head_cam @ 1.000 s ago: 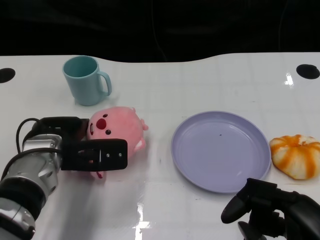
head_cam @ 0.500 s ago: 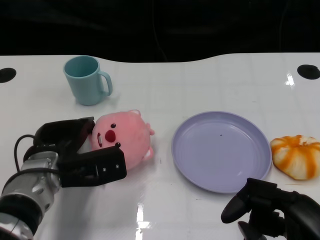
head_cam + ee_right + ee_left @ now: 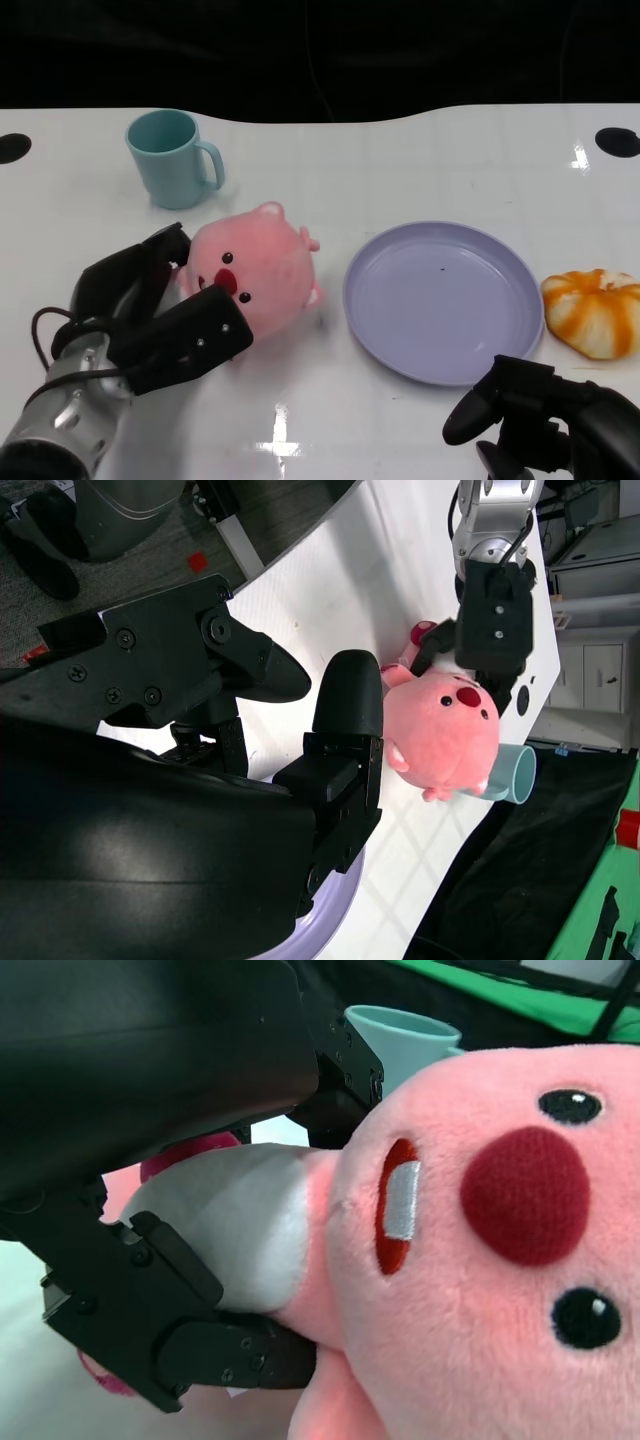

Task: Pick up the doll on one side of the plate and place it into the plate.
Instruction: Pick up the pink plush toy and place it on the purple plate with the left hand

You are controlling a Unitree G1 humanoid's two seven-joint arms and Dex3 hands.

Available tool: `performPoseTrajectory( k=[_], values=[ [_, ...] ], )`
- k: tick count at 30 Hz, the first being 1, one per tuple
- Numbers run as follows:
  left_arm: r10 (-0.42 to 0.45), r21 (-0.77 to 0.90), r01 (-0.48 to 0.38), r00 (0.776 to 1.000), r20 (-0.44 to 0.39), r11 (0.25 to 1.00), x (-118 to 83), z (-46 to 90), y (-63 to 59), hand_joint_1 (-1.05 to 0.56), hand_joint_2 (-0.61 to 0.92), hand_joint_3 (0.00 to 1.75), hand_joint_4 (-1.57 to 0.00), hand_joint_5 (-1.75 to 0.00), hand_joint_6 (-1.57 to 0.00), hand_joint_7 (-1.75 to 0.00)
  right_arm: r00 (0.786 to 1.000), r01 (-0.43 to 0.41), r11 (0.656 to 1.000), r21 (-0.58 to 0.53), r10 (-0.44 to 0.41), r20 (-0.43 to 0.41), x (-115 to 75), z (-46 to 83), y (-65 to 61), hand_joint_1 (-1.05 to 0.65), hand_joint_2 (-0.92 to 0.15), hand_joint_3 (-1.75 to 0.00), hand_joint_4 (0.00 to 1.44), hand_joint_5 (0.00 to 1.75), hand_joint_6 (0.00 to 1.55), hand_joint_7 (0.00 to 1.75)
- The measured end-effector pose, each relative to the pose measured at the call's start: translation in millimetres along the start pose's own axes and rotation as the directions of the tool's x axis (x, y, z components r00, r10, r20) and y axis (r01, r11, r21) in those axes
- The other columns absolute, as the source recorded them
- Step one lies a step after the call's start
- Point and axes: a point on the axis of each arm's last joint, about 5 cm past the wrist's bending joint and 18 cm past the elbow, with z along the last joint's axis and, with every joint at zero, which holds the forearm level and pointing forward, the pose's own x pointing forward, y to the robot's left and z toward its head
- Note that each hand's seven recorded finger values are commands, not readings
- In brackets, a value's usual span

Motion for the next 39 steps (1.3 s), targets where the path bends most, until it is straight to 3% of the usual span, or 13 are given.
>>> performPoseTrajectory(
  k=[7,11,17,21,23,28,39],
  values=[
    [0.020,-0.046,-0.014,0.991,0.133,0.999,3.1,27.4,14.8,-0.17,0.36,1.42,-0.99,-1.75,-0.80,-1.75,1.000,-0.003,1.000,-0.001,0.003,0.002,0.5,0.3,0.4,-0.14,-0.75,-0.87,0.54,1.72,0.50,1.38],
    [0.003,-0.071,0.008,0.988,0.155,0.997,4.7,41.5,17.3,-0.21,0.44,1.25,-0.99,-1.75,-0.76,-1.75,1.000,-0.004,1.000,0.000,0.004,0.001,0.6,0.3,0.7,-0.14,-0.76,-0.85,0.54,1.72,0.49,1.38],
    [-0.014,-0.097,0.034,0.979,0.202,0.995,10.0,63.8,20.2,-0.20,0.43,1.26,-0.99,-1.75,-0.79,-1.75,1.000,0.000,1.000,-0.001,0.000,-0.007,0.8,0.3,1.9,-0.15,-0.76,-0.84,0.55,1.72,0.49,1.38],
    [-0.058,-0.110,0.085,0.971,0.231,0.990,13.6,84.9,12.8,-0.18,0.38,1.29,-0.98,-1.75,-0.80,-1.64,1.000,-0.010,1.000,0.000,0.010,-0.004,1.6,0.6,3.3,-0.16,-0.76,-0.84,0.55,1.72,0.49,1.37],
    [-0.071,-0.104,0.100,0.966,0.247,0.990,14.9,96.2,9.2,-0.20,0.38,1.30,-0.99,-1.75,-0.79,-1.72,1.000,-0.012,1.000,0.000,0.012,-0.004,1.7,0.5,3.8,-0.16,-0.75,-0.84,0.56,1.71,0.50,1.37],
    [-0.107,-0.096,0.140,0.951,0.289,0.985,19.7,125.1,6.4,-0.22,0.36,1.35,-1.01,-1.75,-0.82,-1.75,1.000,-0.017,1.000,0.001,0.017,-0.004,1.8,0.9,4.5,-0.15,-0.76,-0.84,0.55,1.71,0.49,1.36],
    [-0.226,-0.005,0.234,0.942,0.247,0.972,25.6,151.1,-14.3,-0.20,0.40,1.23,-0.95,-1.75,-0.72,-1.75,1.000,-0.027,1.000,-0.009,0.027,0.003,1.2,3.2,6.5,-0.16,-0.75,-0.84,0.58,1.71,0.51,1.34]
  ],
)
